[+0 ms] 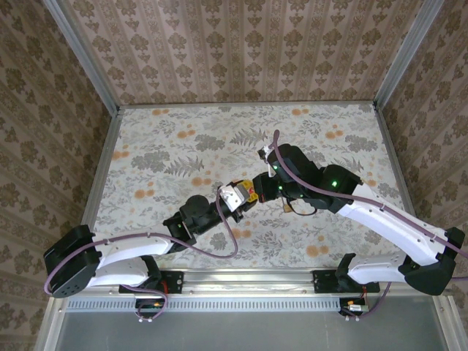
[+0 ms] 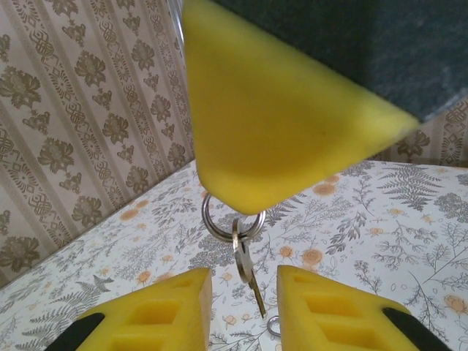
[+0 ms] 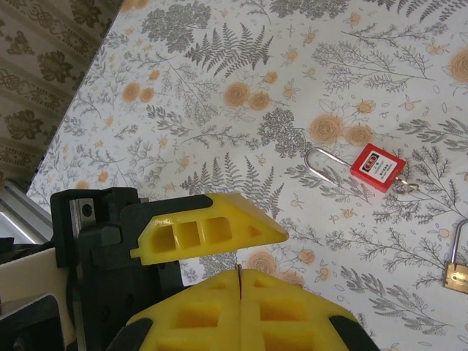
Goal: Unlock with the key
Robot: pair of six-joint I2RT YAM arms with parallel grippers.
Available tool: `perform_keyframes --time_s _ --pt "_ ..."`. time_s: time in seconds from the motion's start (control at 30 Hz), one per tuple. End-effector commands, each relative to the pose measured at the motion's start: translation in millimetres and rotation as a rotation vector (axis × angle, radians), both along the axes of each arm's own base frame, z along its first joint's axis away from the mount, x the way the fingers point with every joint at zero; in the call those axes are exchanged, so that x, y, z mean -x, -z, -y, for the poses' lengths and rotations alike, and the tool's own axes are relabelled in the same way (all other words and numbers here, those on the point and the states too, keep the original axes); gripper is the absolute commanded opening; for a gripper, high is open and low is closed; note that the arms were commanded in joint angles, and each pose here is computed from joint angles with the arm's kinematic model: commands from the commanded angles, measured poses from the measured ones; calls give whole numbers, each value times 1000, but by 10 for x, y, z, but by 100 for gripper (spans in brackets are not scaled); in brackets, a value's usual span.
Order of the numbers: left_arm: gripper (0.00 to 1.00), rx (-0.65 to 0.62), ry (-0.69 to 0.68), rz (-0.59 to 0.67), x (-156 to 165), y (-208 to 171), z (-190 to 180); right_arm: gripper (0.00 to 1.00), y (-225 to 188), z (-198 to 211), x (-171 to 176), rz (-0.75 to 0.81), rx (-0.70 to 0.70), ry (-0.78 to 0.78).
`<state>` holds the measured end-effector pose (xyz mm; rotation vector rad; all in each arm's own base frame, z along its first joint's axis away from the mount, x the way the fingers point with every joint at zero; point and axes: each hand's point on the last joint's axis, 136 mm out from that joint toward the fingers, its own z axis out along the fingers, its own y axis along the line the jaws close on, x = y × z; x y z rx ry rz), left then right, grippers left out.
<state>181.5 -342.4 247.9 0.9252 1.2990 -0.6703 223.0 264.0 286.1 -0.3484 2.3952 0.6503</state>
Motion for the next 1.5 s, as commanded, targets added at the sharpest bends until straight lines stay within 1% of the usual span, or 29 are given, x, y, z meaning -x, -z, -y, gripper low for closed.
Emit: perform_keyframes --time_s 0.0,0.3,0.43,0.6,0.7,0.77,0.87,1.0,1.03,1.13,1.27,1.47 --pt "25 41 1 21 7 -139 20 0 -41 -39 49 -7 -47 -8" --pt "9 47 -6 26 2 -159 6 0 -39 -18 53 -7 -48 0" --pt "1 38 -8 24 0 -145 0 0 -34 9 51 -3 -42 8" --pt "0 -4 -35 28 -35 -121 -18 0 4 29 55 -4 -41 14" --pt "0 -62 -68 46 -83 -109 -46 1 40 66 49 -4 -50 31" --pt "0 -104 -93 60 -120 -101 -74 5 55 102 37 -3 -58 47" --pt "0 -179 -121 92 -156 -81 -108 15 67 191 -3 -1 -84 86" --pt "0 -279 -143 120 -195 -33 -128 26 78 277 -43 -29 -171 125" --pt "0 -307 -147 125 -205 -14 -131 28 72 308 -57 -39 -204 139" --pt "0 -365 -160 152 -212 25 -143 30 88 362 -93 -78 -303 171" --pt "0 -368 -157 172 -186 11 -167 33 39 255 -110 -157 -488 144" --pt "0 -387 -141 177 -160 30 -172 33 110 26 -107 -300 -629 127"
